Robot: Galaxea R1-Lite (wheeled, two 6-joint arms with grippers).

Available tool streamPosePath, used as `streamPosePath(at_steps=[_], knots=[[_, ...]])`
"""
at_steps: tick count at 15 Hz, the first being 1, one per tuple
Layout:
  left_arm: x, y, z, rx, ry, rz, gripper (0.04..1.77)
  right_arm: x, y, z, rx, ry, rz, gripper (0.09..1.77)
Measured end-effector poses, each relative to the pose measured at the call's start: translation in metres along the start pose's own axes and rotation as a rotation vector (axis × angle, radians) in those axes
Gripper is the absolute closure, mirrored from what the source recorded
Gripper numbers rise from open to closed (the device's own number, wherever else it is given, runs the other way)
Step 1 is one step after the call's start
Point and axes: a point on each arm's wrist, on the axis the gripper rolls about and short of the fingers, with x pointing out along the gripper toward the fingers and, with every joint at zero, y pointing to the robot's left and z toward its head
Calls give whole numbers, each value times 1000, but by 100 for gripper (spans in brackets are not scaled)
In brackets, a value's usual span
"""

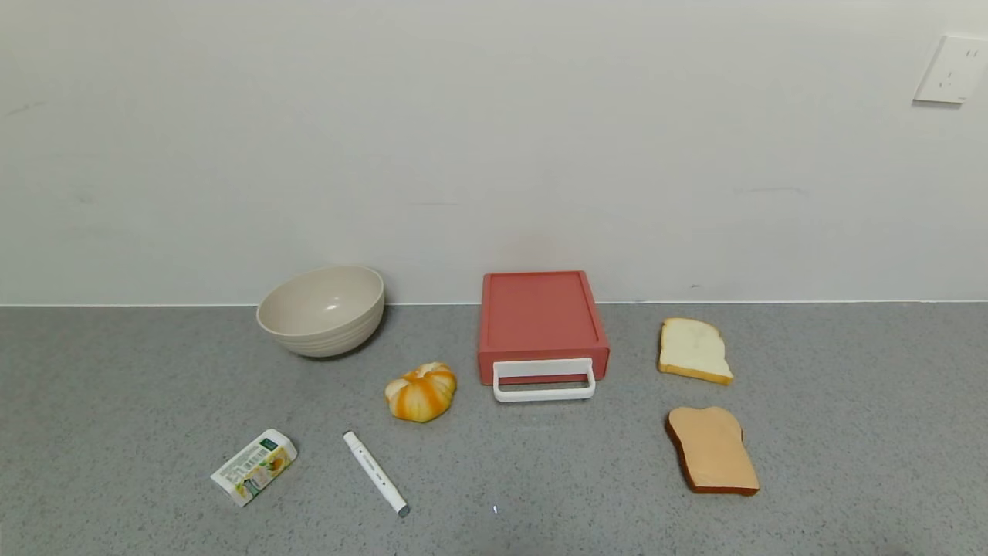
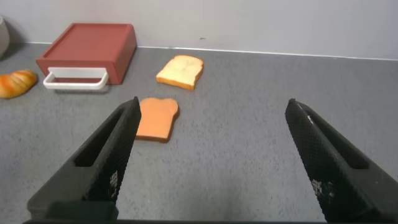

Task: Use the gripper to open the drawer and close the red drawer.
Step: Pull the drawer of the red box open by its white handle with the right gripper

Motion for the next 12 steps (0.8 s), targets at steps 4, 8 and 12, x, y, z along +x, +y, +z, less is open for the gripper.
streamPosePath(at_steps=[4,8,12], knots=[[0,0,0,0,0,0,9,0,0,0,0,0,0,15],[0,0,0,0,0,0,9,0,0,0,0,0,0,15],[0,0,0,0,0,0,9,43,7,22,31,96,58,15]])
